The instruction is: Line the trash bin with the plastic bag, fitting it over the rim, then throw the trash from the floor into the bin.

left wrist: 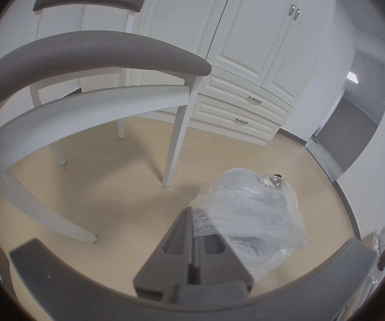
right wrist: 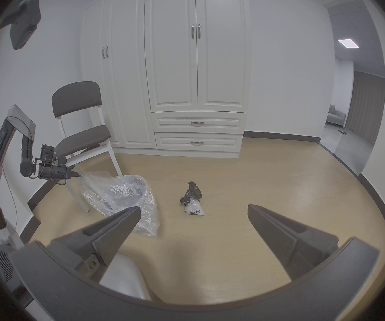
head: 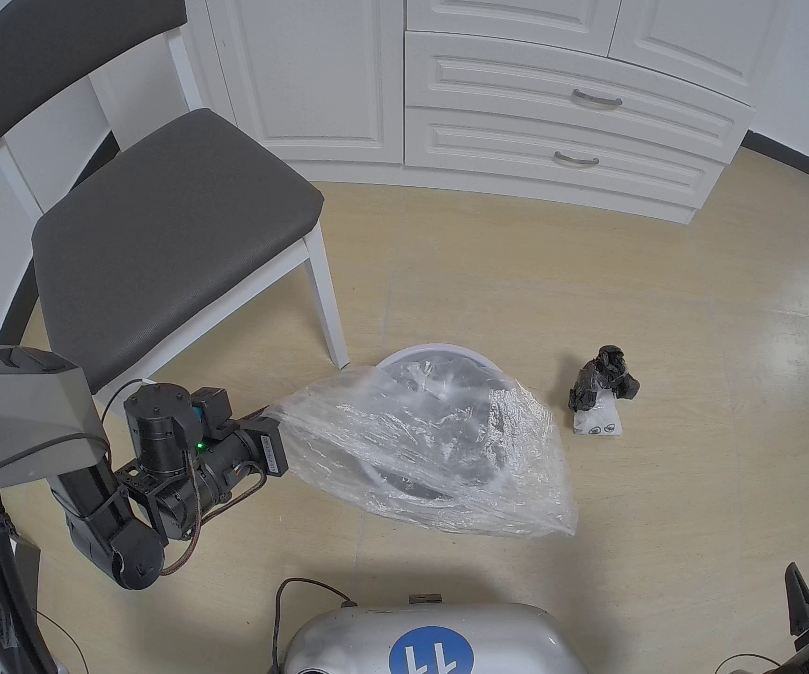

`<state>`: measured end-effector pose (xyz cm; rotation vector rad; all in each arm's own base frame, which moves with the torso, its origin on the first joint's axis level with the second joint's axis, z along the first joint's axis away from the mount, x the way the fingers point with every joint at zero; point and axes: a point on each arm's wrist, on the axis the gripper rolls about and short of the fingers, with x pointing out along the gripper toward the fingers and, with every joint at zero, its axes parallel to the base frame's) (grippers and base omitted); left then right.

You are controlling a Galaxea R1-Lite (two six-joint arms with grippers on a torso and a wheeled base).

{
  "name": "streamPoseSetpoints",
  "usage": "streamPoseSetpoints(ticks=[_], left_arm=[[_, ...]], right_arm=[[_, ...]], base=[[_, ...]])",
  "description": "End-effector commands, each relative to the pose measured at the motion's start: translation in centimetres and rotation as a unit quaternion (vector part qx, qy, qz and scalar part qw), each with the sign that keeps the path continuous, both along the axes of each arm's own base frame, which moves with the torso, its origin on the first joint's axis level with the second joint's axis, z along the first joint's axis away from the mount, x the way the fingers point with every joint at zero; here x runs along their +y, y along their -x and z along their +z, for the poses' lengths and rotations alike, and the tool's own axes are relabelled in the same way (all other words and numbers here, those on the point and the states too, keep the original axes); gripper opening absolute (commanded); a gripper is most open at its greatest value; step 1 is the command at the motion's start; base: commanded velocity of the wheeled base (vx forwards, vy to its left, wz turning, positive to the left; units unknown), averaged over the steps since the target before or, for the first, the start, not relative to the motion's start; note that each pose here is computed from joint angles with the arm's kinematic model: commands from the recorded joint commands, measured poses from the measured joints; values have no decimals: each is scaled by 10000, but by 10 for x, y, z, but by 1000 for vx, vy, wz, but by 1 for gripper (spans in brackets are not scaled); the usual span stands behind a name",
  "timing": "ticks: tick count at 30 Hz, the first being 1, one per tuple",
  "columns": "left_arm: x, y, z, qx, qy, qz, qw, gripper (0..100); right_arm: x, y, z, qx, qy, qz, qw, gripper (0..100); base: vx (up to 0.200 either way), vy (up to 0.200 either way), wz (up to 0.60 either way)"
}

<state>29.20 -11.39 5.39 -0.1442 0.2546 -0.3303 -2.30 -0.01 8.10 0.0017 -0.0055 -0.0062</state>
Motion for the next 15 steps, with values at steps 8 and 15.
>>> streamPoseSetpoints(ticks=[8,15], left_arm=[[0,0,0,-11,7,8,10000,0],[0,-1,1,-18,9,8,10000,0]], right_arm=[[0,0,-5,12,1,0,10000,100],[0,0,-5,12,1,0,10000,100]], base=[[0,0,0],[0,0,0]])
